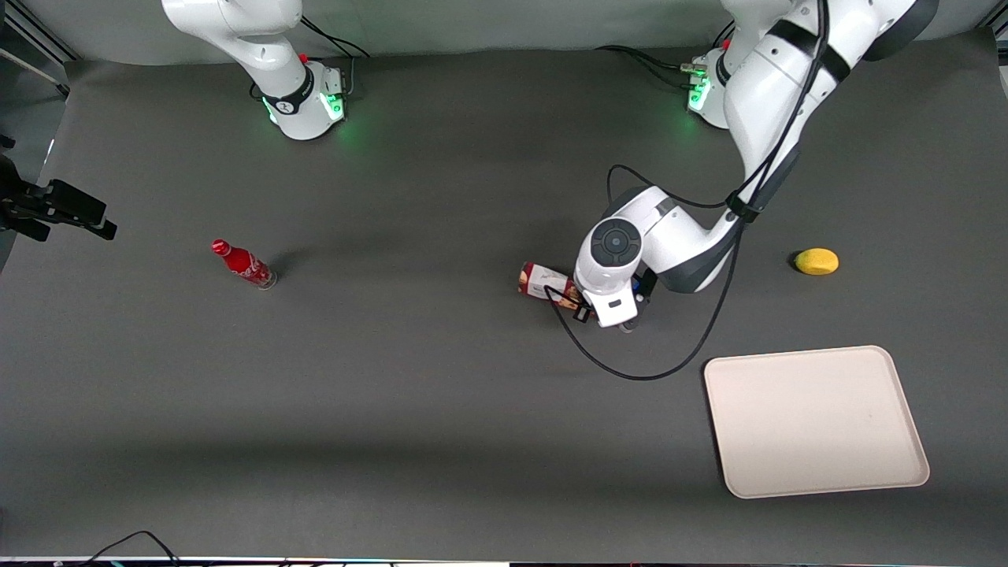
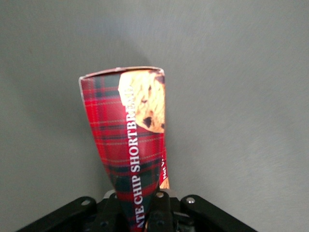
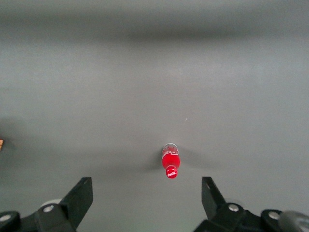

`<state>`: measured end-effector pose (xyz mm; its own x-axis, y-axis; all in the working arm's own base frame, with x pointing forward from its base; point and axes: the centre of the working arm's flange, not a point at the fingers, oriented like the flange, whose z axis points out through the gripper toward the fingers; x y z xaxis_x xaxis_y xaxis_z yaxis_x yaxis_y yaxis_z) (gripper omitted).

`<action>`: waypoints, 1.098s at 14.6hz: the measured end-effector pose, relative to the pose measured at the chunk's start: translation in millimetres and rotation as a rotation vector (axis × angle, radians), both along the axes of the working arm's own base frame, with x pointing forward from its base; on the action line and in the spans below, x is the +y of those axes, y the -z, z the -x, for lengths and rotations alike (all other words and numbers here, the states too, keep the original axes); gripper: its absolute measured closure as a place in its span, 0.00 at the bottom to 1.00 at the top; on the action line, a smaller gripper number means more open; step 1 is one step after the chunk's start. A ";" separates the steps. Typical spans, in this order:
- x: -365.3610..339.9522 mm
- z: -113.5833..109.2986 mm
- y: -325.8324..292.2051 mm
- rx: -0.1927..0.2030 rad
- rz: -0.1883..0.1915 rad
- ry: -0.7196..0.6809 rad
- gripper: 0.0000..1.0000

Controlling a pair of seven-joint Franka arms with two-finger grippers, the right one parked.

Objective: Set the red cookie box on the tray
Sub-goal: 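Lift the held cookie box and carry it toward the white tray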

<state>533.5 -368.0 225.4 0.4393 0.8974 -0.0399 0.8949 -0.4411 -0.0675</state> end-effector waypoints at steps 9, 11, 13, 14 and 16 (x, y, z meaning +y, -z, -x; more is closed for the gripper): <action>119.7 -65.9 -241.7 0.176 -0.028 0.257 0.86; 166.0 -74.2 -287.7 0.215 -0.013 0.375 0.86; 210.5 -81.5 -323.4 0.223 0.010 0.483 0.86; 232.8 -84.9 -339.3 0.214 0.021 0.529 0.86; 277.2 -91.0 -363.2 0.188 0.038 0.617 0.86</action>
<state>624.5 -90.8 588.6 0.8566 0.4783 -0.1936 0.4501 -0.8761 -0.1726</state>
